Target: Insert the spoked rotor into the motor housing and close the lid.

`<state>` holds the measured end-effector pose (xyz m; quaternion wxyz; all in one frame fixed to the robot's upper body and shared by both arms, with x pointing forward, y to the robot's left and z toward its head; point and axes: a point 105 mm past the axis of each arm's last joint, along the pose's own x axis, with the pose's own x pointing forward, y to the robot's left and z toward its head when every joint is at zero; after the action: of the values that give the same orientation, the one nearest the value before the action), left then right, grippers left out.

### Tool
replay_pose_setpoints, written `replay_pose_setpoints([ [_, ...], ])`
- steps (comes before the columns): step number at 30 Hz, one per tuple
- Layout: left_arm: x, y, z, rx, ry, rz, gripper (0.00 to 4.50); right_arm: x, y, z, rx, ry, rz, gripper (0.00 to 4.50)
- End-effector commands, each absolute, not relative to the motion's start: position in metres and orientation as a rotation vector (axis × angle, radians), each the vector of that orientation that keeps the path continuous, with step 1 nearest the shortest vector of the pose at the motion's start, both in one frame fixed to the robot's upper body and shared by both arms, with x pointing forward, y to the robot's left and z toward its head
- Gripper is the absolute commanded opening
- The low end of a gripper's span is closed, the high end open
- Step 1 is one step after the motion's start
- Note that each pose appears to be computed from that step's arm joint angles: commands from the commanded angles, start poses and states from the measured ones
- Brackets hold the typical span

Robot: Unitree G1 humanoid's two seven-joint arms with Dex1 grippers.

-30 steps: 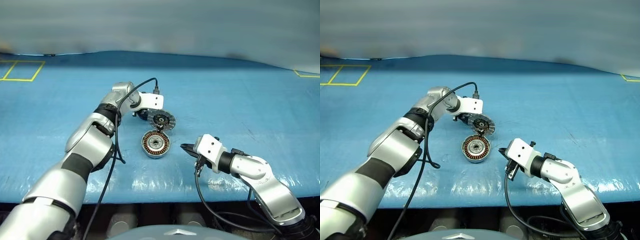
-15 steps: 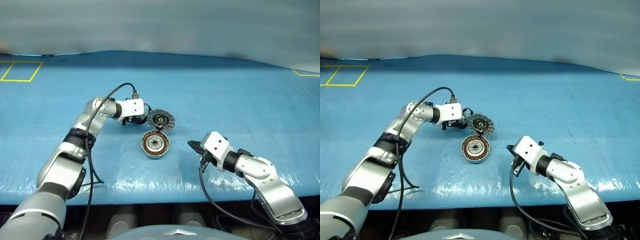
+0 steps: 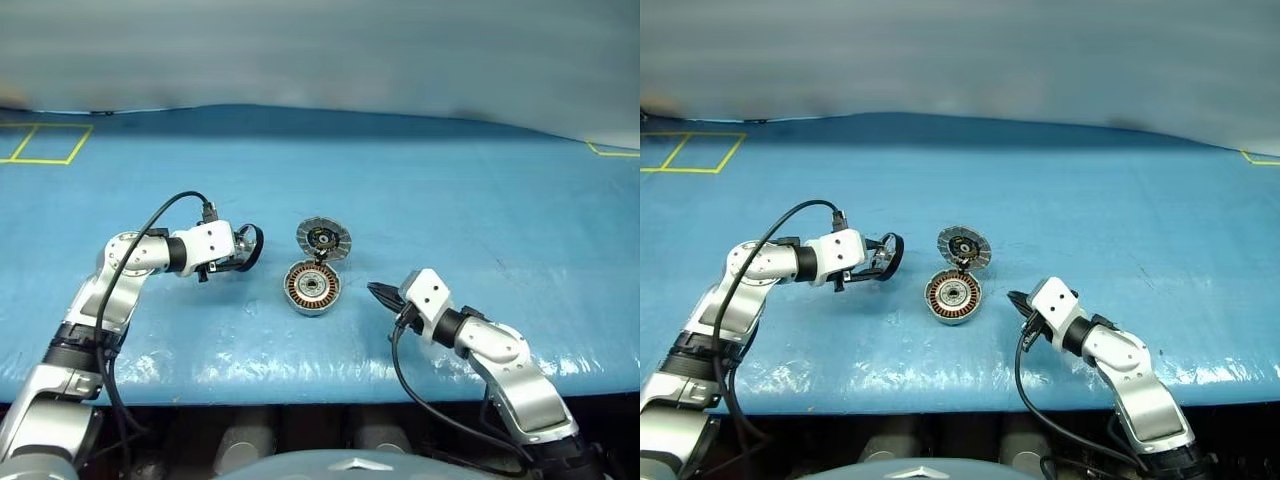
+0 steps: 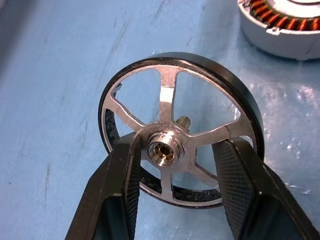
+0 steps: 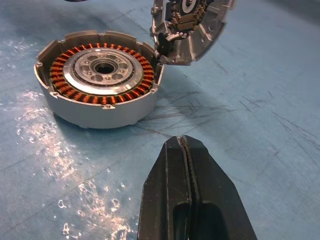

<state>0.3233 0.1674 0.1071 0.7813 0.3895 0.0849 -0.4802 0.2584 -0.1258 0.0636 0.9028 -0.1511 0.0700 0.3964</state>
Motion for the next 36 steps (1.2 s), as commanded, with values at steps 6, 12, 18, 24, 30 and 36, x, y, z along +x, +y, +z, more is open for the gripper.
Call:
replay_pose_setpoints([
  [6, 0.293, 0.151, 0.117, 0.672, 0.09, -1.139, 1.83, 0.252, -0.108, 0.064, -0.2, 0.074, 0.925, 0.0],
  [12, 0.276, 0.142, 0.104, 0.566, 0.154, -1.246, 1.83, 0.249, -0.105, 0.055, -0.214, 0.11, 0.942, 0.0],
  [18, 0.275, 0.129, 0.106, 0.493, 0.145, -1.291, 1.83, 0.246, -0.105, 0.048, -0.226, 0.129, 0.934, 0.0],
  [24, 0.28, 0.12, 0.117, 0.469, 0.118, -1.329, 1.83, 0.244, -0.103, 0.045, -0.216, 0.132, 0.918, 0.0],
  [30, 0.294, 0.111, 0.13, 0.481, 0.091, -1.359, 1.83, 0.246, -0.105, 0.04, -0.223, 0.144, 0.879, 0.0],
  [36, 0.302, 0.102, 0.129, 0.541, 0.106, -1.395, 1.83, 0.247, -0.105, 0.036, -0.232, 0.147, 0.866, 0.0],
])
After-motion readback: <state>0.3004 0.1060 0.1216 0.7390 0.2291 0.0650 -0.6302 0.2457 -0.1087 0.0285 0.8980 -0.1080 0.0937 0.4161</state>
